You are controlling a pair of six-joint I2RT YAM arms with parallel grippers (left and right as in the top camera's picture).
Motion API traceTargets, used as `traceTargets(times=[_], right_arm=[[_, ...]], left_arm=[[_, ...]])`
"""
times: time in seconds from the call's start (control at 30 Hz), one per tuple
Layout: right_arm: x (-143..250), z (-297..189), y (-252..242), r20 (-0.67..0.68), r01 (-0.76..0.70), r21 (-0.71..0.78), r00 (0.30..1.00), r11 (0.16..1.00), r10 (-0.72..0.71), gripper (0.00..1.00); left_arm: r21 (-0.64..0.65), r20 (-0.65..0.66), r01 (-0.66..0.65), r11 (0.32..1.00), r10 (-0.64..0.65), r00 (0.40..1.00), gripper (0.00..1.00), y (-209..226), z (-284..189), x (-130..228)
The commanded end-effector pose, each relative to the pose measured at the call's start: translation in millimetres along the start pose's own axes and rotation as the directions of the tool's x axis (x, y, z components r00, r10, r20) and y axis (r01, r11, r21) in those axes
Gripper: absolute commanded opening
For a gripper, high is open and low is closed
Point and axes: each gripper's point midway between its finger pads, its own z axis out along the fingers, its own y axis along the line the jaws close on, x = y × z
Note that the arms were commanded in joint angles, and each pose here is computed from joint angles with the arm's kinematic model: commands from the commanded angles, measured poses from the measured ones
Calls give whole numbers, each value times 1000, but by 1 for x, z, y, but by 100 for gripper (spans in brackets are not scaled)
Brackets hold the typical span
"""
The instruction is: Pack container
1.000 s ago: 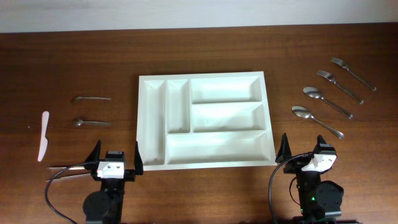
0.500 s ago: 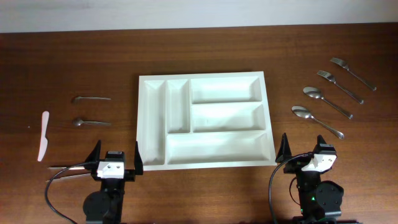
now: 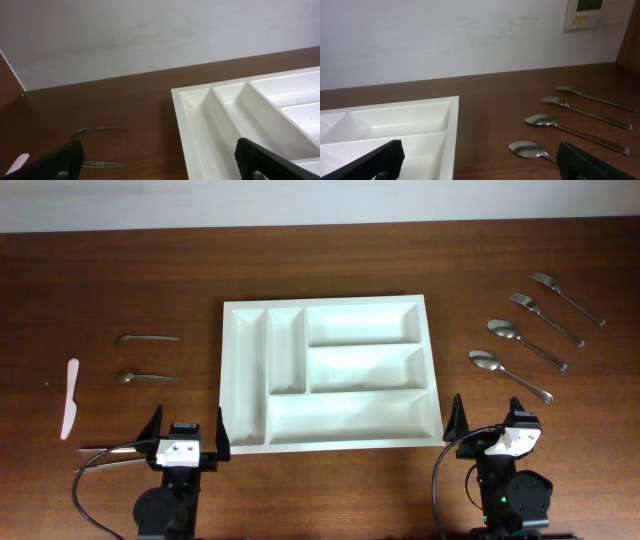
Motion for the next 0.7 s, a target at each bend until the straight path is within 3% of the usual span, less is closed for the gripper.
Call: traceTargets(times=[0.0, 0.67], right_arm=[[4, 0, -2, -11, 2, 18, 1000, 1000, -1, 99], [4, 0, -2, -11, 2, 17, 1000, 1000, -2, 99]], left_arm=[[6, -5, -12, 1000, 12, 1000, 99, -1, 0, 2], [6, -5, -12, 1000, 12, 1000, 99, -1, 0, 2]])
